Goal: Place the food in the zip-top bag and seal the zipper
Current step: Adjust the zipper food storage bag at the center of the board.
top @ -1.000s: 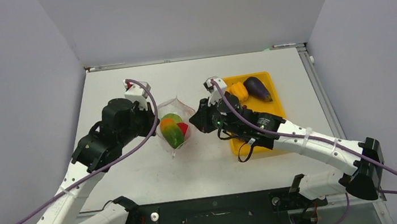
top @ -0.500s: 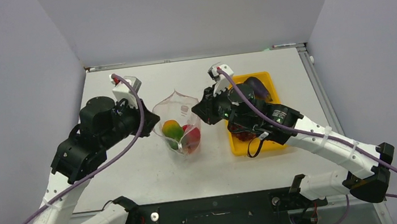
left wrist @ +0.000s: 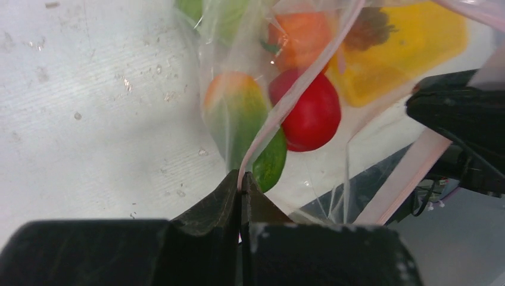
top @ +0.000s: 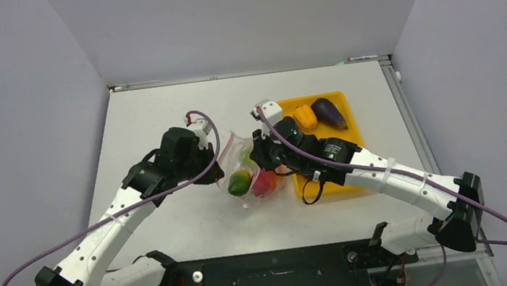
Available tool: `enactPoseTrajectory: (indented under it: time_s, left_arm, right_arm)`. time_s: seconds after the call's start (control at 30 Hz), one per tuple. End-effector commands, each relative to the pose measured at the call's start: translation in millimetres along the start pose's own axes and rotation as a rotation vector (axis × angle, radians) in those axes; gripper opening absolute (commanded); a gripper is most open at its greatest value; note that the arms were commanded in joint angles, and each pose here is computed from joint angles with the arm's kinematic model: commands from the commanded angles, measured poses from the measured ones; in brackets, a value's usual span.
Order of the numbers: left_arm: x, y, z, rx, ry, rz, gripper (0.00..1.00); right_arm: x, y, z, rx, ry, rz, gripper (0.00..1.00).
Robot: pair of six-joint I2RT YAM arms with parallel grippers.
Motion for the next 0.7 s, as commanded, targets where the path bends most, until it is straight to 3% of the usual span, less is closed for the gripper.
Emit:
enactPoseTrajectory:
  time_s: [0.0,0.2,0.3,0.43,0.67]
  left_arm:
    - [-62,55,-34,0.133,-0.048,-0.266,0.00]
    - [-90,119,-51,0.188,-0.100,-0.459,0.02]
    - [-89,128,-47,0.167,-0.093,-0.526,0.07]
    - [-77,93,-35,0.118,-0.062,-0.459,0.07]
    - [-42,12,-17,0.093,0.016,-0.250,0.01]
  right_arm:
    - [-62,37,17,-0.036,0.027,-0.195,0.05]
    - [-100,77,27,-0.084,0.031,-0.316,0.05]
    - [-100,79,25,-0.076,0.029,-0.336,0.05]
    - [-76,53,16,-0.034,0.029,-0.281,0.05]
    - [-22,4,-1,0.012,0.012,-0.132,0.05]
Point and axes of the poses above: each gripper's point midway between its finger pads, its own y axis back along the fingers, its own z axis along the line the jaws close on, x = y × z, the point moved 7 cm from there along y, back along the fingers, and after that the axes turned 3 degrees about -y, right-handed, at the moved point
